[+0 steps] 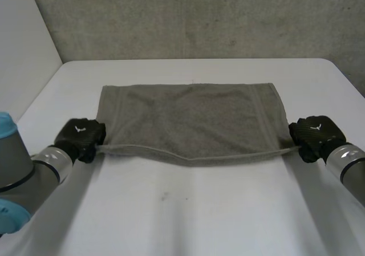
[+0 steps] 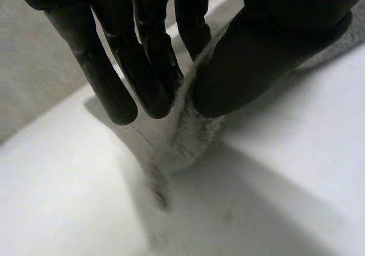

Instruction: Fold the towel.

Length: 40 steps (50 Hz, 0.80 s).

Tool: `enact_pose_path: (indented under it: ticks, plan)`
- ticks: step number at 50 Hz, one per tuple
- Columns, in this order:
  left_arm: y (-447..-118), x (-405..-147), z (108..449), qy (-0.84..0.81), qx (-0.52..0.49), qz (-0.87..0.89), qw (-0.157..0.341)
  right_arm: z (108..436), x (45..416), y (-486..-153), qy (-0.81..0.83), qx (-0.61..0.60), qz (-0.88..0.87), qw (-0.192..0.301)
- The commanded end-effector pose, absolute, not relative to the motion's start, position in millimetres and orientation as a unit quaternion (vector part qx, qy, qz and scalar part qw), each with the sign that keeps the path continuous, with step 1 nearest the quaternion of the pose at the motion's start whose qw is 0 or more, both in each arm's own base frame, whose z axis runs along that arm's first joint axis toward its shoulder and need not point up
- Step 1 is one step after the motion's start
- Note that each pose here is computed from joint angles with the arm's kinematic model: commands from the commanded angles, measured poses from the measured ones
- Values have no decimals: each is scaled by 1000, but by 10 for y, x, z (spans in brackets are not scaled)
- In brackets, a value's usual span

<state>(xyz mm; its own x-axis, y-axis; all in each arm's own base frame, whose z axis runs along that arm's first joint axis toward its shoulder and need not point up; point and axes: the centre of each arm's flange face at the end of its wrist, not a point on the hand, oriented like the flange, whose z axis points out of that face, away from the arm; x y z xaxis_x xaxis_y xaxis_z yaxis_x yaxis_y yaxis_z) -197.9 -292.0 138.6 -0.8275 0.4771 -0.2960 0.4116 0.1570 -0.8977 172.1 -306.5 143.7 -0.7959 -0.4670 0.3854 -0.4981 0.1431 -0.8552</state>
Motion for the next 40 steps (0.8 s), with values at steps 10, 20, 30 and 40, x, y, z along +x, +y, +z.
enact_pose_path:
  ticks: [10,20,30,40]
  plan:
    - [-2039,-1820,1897,-743,-396,537,-55,1947,1438,-2237,-776,533,334,46]
    - [-1683,-1757,1952,-761,-460,454,-50,2195,1234,-2245,-757,556,333,75]
    - [-2349,-1983,1967,-696,-461,549,-53,2039,1426,-2816,-754,507,412,67]
    - [-3062,-2289,1755,-682,-464,565,-36,1849,1852,-3552,-707,466,518,123]
